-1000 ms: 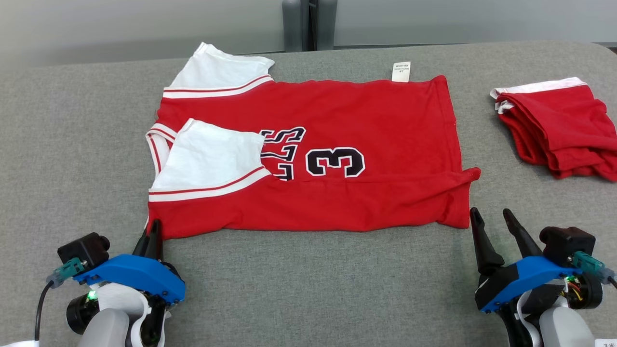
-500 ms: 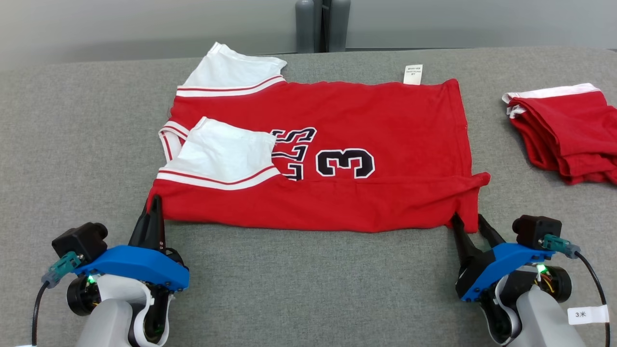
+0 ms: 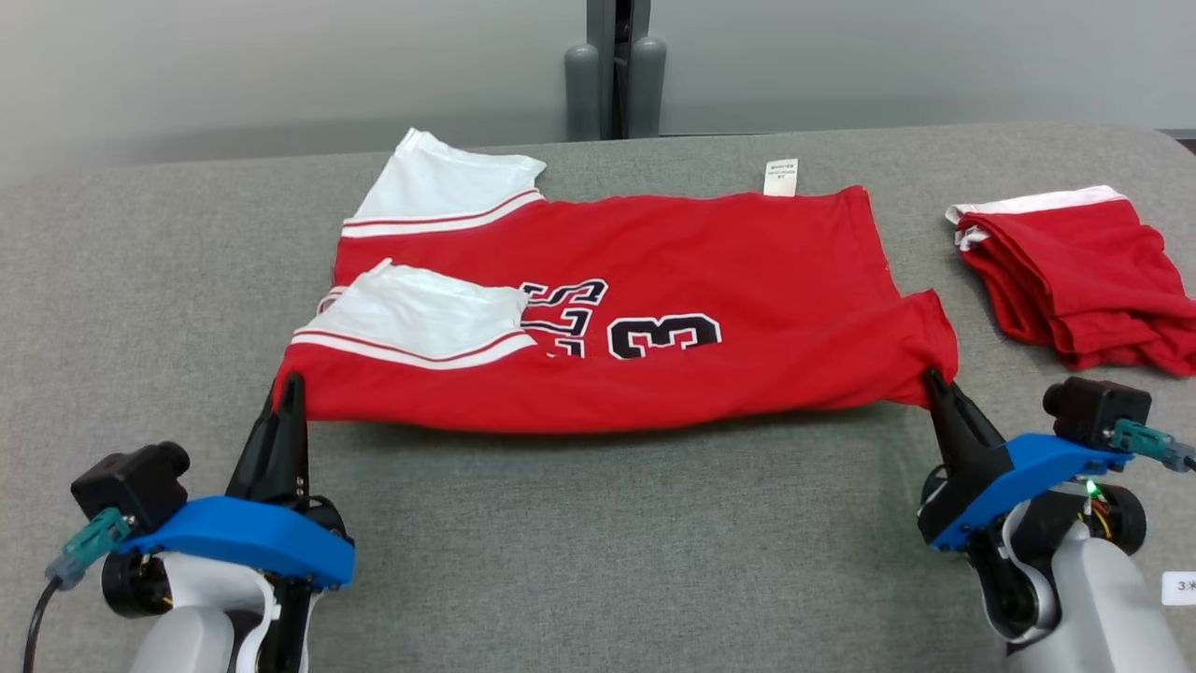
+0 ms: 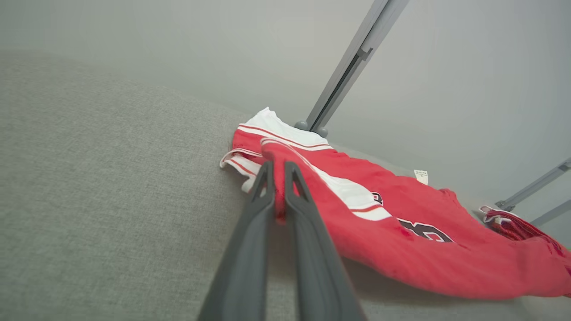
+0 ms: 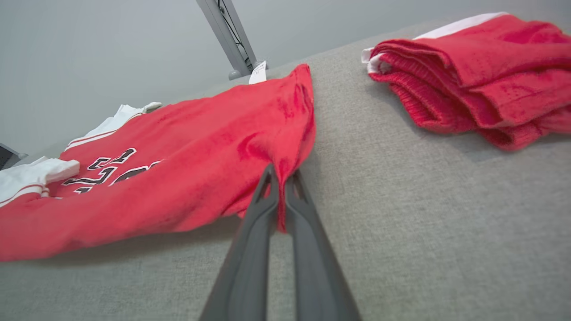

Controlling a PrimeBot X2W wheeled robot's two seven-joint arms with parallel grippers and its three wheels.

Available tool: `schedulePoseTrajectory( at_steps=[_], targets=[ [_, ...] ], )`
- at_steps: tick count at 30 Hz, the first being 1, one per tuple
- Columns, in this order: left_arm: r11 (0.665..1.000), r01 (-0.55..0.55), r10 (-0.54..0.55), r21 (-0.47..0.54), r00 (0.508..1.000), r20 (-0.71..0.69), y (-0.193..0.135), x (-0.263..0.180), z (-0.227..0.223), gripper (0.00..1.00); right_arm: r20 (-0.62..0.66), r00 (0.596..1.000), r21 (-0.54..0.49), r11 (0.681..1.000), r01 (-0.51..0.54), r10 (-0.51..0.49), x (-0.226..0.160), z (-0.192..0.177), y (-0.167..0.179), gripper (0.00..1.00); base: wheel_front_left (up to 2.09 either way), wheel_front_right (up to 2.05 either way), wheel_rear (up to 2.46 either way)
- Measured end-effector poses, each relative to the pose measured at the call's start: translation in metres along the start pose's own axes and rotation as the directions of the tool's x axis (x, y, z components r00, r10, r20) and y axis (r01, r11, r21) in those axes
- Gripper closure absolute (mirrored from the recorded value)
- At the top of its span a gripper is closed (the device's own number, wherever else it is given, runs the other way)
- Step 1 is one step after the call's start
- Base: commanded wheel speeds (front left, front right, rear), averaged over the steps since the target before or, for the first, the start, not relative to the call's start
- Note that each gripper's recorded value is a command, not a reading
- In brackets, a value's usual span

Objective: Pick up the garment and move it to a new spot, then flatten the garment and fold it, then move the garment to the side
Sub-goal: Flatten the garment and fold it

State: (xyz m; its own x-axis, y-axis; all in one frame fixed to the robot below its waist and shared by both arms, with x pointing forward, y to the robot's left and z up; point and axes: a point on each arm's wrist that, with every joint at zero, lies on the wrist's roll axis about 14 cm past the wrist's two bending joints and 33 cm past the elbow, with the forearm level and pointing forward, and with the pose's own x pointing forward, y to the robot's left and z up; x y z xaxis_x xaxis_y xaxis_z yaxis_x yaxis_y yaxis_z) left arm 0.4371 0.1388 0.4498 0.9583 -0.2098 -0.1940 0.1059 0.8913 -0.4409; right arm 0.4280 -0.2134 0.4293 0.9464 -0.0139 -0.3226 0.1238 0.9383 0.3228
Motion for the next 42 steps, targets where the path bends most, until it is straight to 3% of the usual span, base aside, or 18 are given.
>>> schedulePoseTrajectory(
  at_steps=[6,17,19,20,21,22,28,33,36,39,42],
  targets=[
    [0.999,0.029,-0.027,0.028,0.998,-0.050,-0.011,-0.032,-0.006,1.00,-0.073,0.997,-0.051,0.998,0.025,-0.029,-0.035,0.005,-0.017,1.00,0.00,0.00,0.00],
    [0.995,-0.067,0.048,-0.068,0.967,-0.250,-0.006,-0.094,-0.064,1.00,-0.229,0.963,-0.039,0.990,0.137,-0.142,-0.090,-0.040,-0.054,1.00,0.00,0.00,0.00],
    [0.995,-0.074,0.052,-0.070,0.961,-0.271,-0.006,-0.096,-0.071,1.00,-0.238,0.960,-0.034,0.990,0.140,-0.144,-0.092,-0.047,-0.055,0.69,0.00,0.00,0.00],
    [0.995,-0.077,0.055,-0.070,0.959,-0.279,-0.005,-0.097,-0.074,0.75,-0.248,0.959,-0.031,0.990,0.137,-0.140,-0.094,-0.052,-0.053,0.56,0.00,0.00,0.00],
    [0.995,-0.078,0.056,-0.065,0.956,-0.287,-0.004,-0.098,-0.077,0.13,-0.254,0.957,-0.027,0.990,0.135,-0.138,-0.095,-0.056,-0.052,0.21,0.00,0.00,0.00],
    [0.995,-0.077,0.056,-0.058,0.953,-0.298,-0.004,-0.099,-0.079,0.00,-0.257,0.957,-0.023,0.991,0.135,-0.136,-0.096,-0.059,-0.052,0.00,0.00,0.00,0.00],
    [0.999,-0.037,0.042,0.026,0.964,-0.264,0.001,-0.093,-0.060,0.00,-0.219,0.961,-0.014,0.985,0.171,-0.170,-0.103,-0.055,-0.063,0.00,0.00,0.00,0.00],
    [0.985,0.060,-0.034,0.162,0.987,-0.157,-0.010,-0.062,-0.007,0.00,-0.098,0.980,-0.020,0.985,0.171,-0.173,-0.094,-0.016,-0.064,0.00,0.00,0.00,0.00],
    [0.951,0.143,-0.122,0.273,0.988,-0.092,-0.025,-0.030,0.035,0.00,-0.030,0.986,-0.040,0.986,0.161,-0.162,-0.082,0.010,-0.059,0.00,0.00,0.00,0.00],
    [0.888,0.201,-0.208,0.414,0.978,-0.029,-0.043,0.011,0.083,0.00,0.019,0.989,-0.078,0.986,0.148,-0.147,-0.066,0.032,-0.052,0.00,0.00,0.00,0.00],
    [0.844,0.243,-0.258,0.478,0.966,-0.035,-0.058,0.050,0.105,0.00,0.026,0.991,-0.107,0.986,0.130,-0.128,-0.048,0.041,-0.044,0.00,0.00,0.00,0.00]
  ],
)
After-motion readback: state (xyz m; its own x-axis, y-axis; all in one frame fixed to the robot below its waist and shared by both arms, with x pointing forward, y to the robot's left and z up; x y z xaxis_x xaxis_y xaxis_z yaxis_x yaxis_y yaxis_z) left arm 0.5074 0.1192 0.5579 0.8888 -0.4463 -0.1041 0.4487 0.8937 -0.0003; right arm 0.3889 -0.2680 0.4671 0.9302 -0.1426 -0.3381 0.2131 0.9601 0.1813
